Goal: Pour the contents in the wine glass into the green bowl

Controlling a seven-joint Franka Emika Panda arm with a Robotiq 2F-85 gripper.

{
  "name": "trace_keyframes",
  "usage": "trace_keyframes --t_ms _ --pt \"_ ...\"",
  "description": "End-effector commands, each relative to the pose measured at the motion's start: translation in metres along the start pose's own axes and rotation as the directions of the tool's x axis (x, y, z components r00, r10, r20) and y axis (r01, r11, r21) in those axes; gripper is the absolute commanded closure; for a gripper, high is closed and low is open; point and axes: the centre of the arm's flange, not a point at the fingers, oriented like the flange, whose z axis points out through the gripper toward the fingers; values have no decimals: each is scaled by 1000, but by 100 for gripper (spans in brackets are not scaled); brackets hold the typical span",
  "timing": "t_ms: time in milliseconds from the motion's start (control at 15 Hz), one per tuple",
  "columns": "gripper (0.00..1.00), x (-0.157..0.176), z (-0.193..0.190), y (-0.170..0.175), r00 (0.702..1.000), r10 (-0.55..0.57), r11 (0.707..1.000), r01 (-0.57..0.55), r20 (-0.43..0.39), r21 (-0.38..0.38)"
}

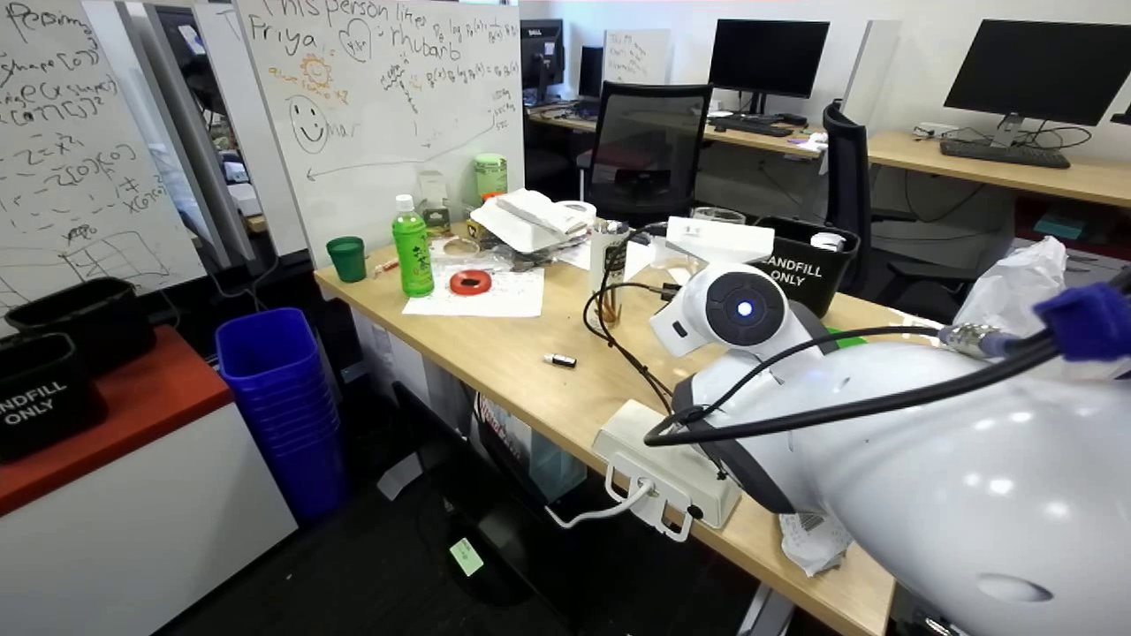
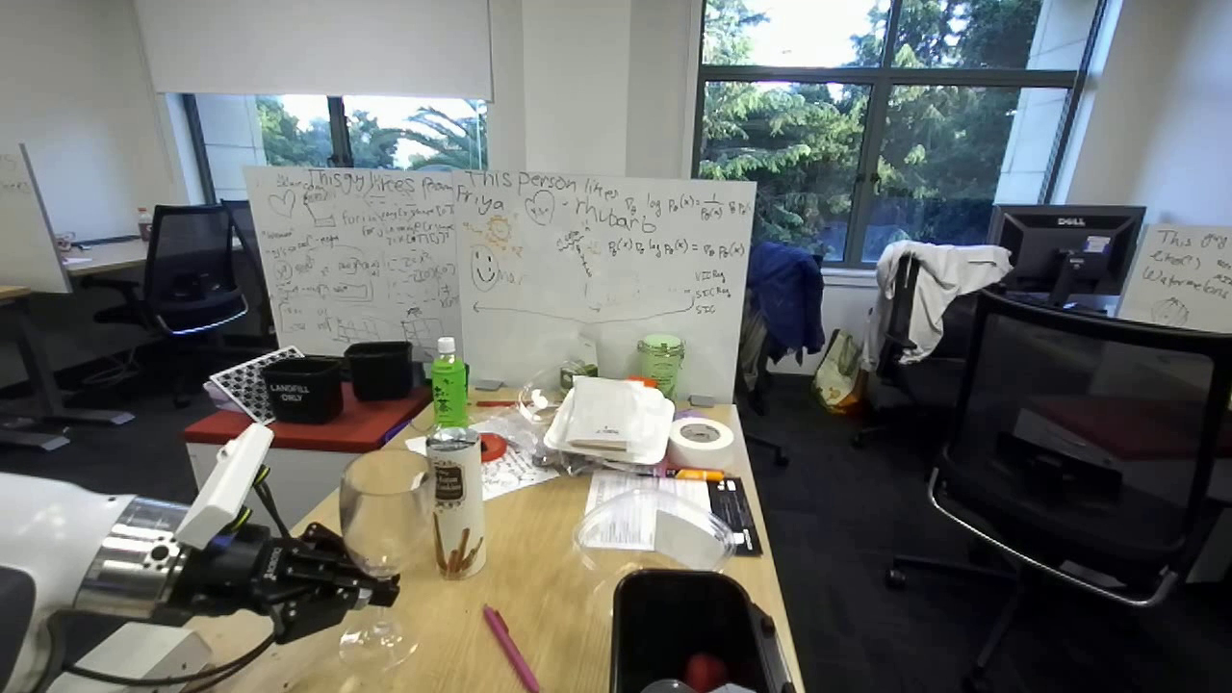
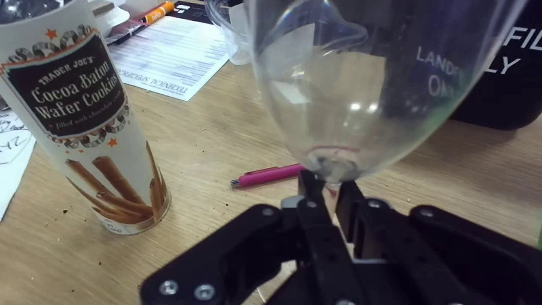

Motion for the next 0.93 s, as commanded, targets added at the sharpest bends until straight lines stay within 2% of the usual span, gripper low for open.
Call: trace_keyframes --t_ms 0,200,467,867 --pt "96 19 7 25 1000 -22 998 23 -12 50" --pt "96 29 13 30 1000 -19 997 21 -21 79" --pt "96 40 21 33 1000 -18 991 16 11 130" --pt "96 77 29 31 999 -16 977 6 43 215"
